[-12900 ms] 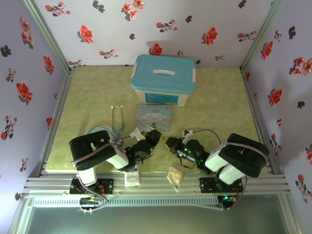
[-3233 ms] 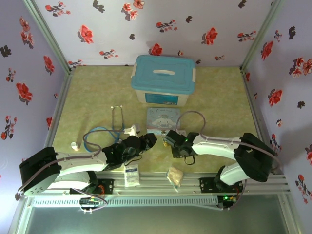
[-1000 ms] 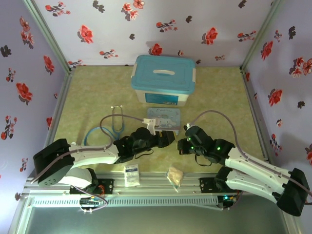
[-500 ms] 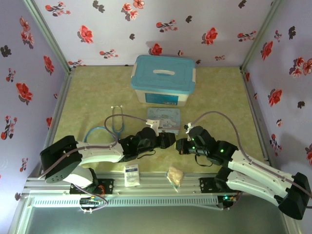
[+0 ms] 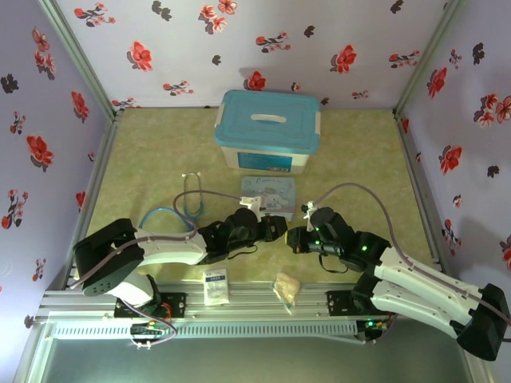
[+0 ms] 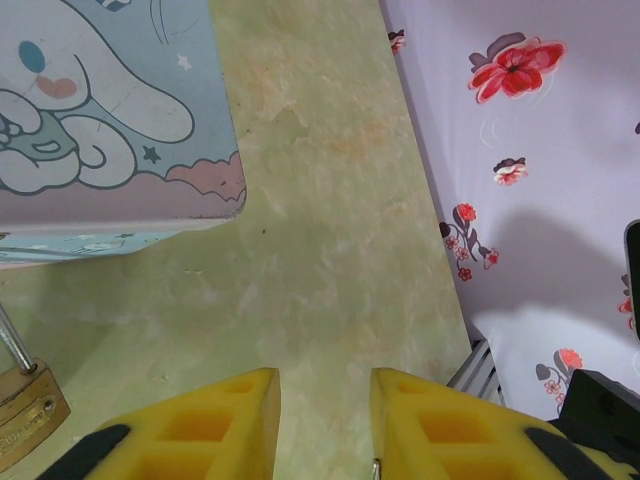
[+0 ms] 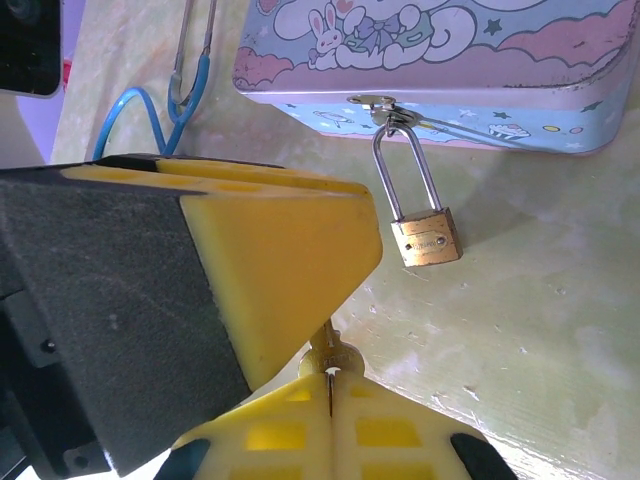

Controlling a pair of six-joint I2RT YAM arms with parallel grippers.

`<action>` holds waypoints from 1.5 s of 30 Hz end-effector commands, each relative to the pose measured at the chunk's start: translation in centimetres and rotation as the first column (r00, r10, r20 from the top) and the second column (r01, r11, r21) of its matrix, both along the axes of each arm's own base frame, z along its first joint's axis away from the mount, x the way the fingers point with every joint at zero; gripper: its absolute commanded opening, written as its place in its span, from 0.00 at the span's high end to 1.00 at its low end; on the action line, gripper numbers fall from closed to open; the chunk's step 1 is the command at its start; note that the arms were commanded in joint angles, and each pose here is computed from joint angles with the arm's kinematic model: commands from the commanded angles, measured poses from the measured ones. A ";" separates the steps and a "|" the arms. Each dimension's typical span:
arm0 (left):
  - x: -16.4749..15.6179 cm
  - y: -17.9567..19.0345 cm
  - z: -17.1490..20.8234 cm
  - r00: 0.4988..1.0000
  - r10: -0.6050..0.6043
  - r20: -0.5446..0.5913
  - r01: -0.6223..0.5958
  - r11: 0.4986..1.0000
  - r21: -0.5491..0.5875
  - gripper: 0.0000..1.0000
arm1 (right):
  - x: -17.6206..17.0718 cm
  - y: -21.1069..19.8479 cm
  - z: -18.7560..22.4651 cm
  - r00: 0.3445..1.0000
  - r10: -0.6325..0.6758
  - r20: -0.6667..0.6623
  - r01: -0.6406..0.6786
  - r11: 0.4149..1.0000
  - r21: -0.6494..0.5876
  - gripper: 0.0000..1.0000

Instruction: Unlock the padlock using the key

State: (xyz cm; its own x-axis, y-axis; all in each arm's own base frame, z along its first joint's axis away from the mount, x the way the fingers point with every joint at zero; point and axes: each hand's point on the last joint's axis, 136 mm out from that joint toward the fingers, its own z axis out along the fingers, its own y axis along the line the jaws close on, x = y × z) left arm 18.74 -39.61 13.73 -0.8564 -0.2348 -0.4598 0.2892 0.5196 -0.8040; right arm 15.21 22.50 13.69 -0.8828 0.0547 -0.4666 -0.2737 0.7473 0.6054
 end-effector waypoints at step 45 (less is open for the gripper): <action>1.1 9.5 16.3 0.932 0.285 0.224 -0.127 0.834 -0.537 1.00 | 1.2 5.7 14.1 0.922 0.063 0.382 -0.312 0.705 0.637 0.22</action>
